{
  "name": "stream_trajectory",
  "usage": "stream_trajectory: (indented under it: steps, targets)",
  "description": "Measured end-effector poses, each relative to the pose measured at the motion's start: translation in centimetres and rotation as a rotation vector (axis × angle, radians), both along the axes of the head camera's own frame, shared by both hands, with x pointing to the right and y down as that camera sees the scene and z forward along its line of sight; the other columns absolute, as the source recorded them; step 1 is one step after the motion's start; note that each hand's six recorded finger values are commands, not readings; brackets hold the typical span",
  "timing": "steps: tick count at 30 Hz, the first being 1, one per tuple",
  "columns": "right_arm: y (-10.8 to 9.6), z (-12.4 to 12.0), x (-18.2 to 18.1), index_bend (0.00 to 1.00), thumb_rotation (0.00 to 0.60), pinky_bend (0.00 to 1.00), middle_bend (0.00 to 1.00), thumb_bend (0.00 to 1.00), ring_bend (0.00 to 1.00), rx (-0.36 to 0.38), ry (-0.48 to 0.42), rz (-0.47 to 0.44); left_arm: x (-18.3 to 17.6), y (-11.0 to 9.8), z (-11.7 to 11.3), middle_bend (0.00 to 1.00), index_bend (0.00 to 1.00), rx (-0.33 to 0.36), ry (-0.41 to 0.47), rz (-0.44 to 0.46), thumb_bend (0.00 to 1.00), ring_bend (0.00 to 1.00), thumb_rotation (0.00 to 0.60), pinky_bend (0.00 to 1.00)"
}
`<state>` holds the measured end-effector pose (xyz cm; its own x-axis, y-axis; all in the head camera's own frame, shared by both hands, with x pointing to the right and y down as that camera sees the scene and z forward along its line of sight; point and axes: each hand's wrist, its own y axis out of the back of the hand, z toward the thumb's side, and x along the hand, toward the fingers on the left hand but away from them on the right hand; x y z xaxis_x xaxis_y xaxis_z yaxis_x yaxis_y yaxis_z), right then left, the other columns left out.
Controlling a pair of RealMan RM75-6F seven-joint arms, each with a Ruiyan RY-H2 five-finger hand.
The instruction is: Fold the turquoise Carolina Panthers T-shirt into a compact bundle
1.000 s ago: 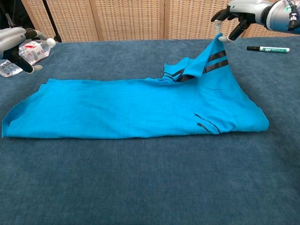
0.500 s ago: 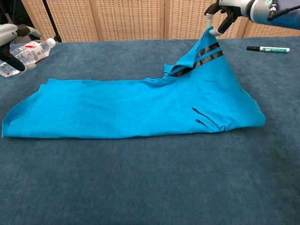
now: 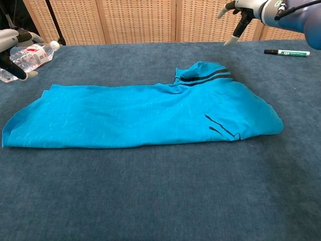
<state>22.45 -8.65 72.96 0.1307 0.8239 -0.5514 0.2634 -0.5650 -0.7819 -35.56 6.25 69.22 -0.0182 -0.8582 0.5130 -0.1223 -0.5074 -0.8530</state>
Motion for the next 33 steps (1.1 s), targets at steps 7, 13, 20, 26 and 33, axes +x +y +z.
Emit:
stream_trajectory:
  steps: [7,13,20,26,33]
  targets:
    - [-0.4,-0.7,1.4,0.0,0.6,0.0,0.0,0.0,0.0,0.019,0.003,0.01,0.4,0.3,-0.3,0.0,0.0,0.005,0.012,0.014,0.35,0.0,0.6,0.0]
    - [-0.3,-1.7,2.7,0.0,0.6,0.0,0.0,0.0,0.0,0.045,-0.033,0.012,0.5,0.6,-0.8,0.0,0.0,0.008,0.017,0.044,0.35,0.0,0.6,0.0]
    - [1.1,-3.8,6.1,0.0,0.6,0.0,0.0,0.0,0.0,0.088,-0.076,-0.016,0.8,1.2,-1.1,0.0,0.0,0.008,0.025,0.172,0.35,0.0,0.6,0.0]
    - [4.1,-6.0,10.4,0.0,0.6,0.0,0.0,0.0,0.0,0.108,-0.089,-0.036,0.7,2.6,-1.6,0.0,0.0,-0.02,0.099,0.305,0.35,0.0,0.6,0.0]
    - [9.2,-8.5,16.4,0.0,0.6,0.0,0.0,0.0,0.0,0.104,-0.056,-0.014,-2.1,4.6,-1.7,0.0,0.0,-0.079,0.127,0.463,0.35,0.0,0.6,0.0]
